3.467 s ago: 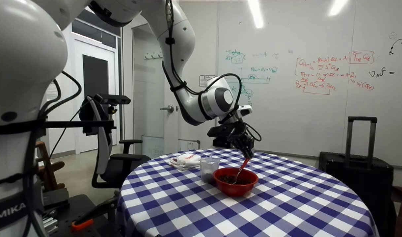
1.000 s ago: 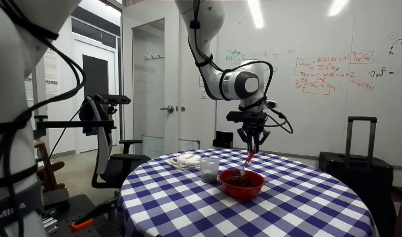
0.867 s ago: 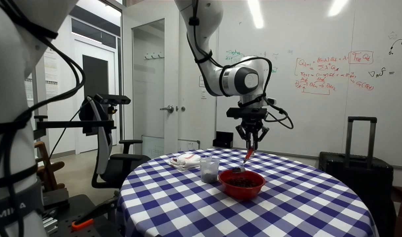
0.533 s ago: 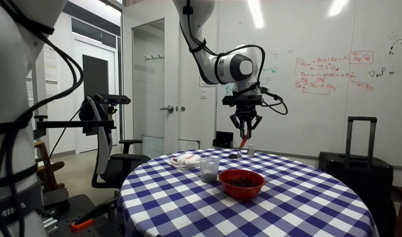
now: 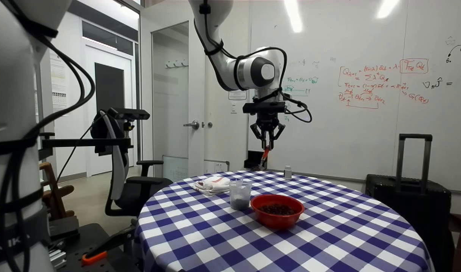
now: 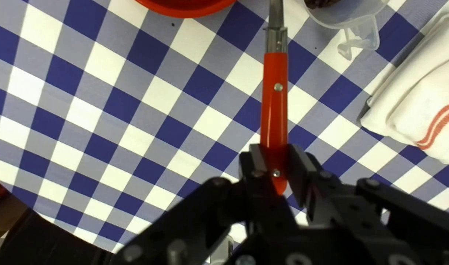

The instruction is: Put a spoonful of the things in the red bowl into the jug

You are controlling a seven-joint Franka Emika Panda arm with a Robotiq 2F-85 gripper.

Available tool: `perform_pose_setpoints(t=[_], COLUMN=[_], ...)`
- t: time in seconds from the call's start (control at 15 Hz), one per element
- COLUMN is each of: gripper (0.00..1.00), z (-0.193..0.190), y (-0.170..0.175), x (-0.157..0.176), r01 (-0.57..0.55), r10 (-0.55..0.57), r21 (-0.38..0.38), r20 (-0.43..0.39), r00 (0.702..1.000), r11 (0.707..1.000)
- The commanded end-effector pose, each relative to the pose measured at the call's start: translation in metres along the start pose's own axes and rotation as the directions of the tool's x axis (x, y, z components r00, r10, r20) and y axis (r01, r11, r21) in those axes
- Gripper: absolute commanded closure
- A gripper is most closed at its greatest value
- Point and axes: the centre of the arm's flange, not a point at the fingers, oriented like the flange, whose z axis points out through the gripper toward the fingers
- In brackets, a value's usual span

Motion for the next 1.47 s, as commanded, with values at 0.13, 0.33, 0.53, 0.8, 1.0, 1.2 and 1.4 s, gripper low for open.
perform_pose_setpoints(t=[0.13, 0.33, 0.53, 0.8, 1.0, 1.2, 1.4], gripper=[0.95, 0.95, 0.95, 0.95, 0.95, 0.95, 0.95], z=[-0.004, -0.004, -0.001, 0.011, 0.018, 0.022, 0.022], y=[-0.012, -0.023, -0.035, -0.041, -0.038, -0.033, -0.027], x=[0.016, 0.024, 0.030, 0.032, 0.032, 0.034, 0.031], r01=[-0.020, -0.019, -0.017, -0.072, -0.144, -0.205, -0.246], r10=[0.020, 0.020, 0.019, 0.074, 0.149, 0.214, 0.255], r21=[0.024, 0.035, 0.050, 0.060, 0.065, 0.074, 0.071], r20=[-0.010, -0.022, -0.036, -0.047, -0.088, -0.141, -0.169], r00=[1.000, 1.000, 0.999, 0.996, 0.985, 0.967, 0.952], r11=[1.000, 0.999, 0.999, 0.996, 0.987, 0.976, 0.967])
